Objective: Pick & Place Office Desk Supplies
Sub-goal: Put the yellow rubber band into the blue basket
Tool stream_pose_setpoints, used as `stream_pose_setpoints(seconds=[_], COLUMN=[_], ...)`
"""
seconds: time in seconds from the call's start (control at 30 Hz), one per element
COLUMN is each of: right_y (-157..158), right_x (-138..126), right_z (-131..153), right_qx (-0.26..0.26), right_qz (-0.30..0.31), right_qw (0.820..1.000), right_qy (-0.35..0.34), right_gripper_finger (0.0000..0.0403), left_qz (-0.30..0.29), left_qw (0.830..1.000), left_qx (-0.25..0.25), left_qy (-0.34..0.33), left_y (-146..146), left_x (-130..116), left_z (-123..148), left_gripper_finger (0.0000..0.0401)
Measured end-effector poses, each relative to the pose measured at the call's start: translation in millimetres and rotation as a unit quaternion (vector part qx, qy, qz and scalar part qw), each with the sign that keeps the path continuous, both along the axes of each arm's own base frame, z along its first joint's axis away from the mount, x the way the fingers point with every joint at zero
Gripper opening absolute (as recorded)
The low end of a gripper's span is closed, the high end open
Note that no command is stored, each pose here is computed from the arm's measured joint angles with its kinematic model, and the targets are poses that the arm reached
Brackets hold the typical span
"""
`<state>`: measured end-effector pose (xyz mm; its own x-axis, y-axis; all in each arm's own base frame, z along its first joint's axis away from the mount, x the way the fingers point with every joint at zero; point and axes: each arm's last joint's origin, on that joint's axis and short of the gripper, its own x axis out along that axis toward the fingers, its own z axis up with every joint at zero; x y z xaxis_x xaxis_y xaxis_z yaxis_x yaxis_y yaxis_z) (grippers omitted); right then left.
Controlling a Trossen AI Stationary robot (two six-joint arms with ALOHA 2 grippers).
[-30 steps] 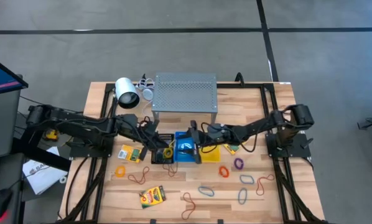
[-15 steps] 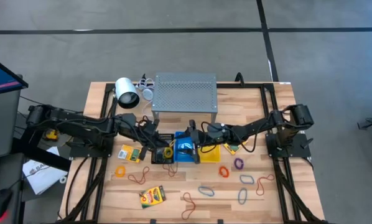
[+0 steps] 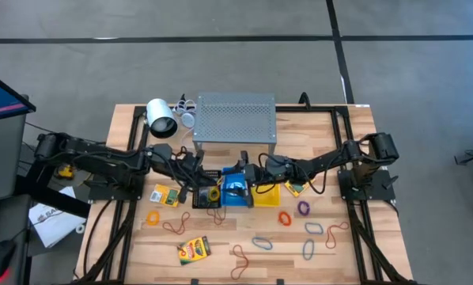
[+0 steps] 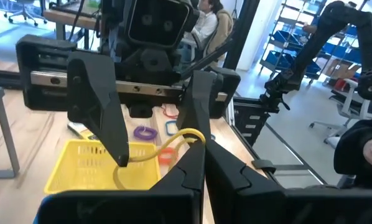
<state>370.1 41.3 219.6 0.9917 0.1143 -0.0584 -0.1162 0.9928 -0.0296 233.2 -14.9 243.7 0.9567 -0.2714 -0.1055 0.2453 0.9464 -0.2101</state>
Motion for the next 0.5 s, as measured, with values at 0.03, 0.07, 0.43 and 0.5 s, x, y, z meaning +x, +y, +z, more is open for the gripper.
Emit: stream_pose_setpoints(seconds=[0.03, 0.07, 0.43, 0.5], right_y=[0, 0, 1, 1], right_x=[0, 0, 0, 0], right_z=[0, 0, 0, 0], right_qx=[0.000, 0.000, 0.002, 0.003], right_qz=[0.000, 0.000, 0.012, 0.013], right_qw=[1.000, 1.000, 1.000, 1.000], right_qy=[0.000, -0.001, -0.001, -0.001], right_gripper_finger=[0.0249, 0.0249, 0.0249, 0.0249], left_qz=[0.000, 0.000, -0.001, -0.001], left_qw=[1.000, 1.000, 0.999, 0.999], left_qx=[0.001, 0.003, 0.017, 0.023], left_qy=[-0.006, -0.007, -0.034, -0.037], left_y=[0, 0, 0, 0], left_x=[2, 4, 12, 12], left_z=[0, -2, -4, -4], left_gripper_finger=[0.0000, 0.0000, 0.0000, 0.0000])
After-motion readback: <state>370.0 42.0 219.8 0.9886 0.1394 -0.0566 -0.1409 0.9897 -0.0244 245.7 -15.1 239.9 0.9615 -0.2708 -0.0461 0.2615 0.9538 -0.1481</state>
